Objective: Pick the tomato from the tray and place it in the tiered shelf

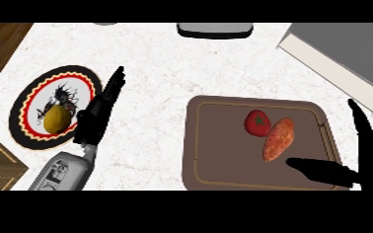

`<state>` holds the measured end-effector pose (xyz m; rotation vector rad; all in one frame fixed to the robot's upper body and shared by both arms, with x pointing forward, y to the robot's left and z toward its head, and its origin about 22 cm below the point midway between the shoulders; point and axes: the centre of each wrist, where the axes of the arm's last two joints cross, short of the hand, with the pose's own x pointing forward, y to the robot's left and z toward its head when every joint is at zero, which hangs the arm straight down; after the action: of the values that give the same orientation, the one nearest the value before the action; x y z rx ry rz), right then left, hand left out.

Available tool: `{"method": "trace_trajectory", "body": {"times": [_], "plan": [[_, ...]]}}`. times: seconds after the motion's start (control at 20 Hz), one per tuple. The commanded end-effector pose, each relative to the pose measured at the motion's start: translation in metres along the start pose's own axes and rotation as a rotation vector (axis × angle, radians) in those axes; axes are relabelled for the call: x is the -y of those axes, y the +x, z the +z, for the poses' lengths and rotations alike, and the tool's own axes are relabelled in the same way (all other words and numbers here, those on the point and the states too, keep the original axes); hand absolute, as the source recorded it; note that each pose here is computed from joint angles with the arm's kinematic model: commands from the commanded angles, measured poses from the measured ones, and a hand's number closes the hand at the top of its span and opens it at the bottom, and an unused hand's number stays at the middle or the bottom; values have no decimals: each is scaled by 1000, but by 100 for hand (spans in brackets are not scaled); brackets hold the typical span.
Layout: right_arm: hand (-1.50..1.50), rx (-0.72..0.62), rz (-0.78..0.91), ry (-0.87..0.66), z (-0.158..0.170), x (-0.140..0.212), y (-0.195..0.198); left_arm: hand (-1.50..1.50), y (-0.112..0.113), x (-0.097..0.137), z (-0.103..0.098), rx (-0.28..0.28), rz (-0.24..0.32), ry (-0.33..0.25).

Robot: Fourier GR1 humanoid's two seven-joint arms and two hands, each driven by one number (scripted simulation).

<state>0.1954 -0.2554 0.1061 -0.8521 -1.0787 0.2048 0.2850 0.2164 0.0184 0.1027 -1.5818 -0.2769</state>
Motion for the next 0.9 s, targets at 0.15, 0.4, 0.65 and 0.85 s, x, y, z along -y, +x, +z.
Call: {"method": "trace_trajectory", "body": {"times": [0.15, 0.4, 0.65, 0.85], "plan": [[-150, -110, 160, 35, 22, 4, 66, 0, 9, -5, 1, 17, -1, -19], [-150, -106, 149, 58, 28, -14, 78, 0, -2, 11, 12, -12, 7, 12], [-150, -88, 153, 38, 23, -35, 100, 0, -9, -2, 1, -5, -8, 13], [-150, -133, 189, 11, 19, -53, 96, 0, -2, -7, -3, -20, 7, 20]]}}
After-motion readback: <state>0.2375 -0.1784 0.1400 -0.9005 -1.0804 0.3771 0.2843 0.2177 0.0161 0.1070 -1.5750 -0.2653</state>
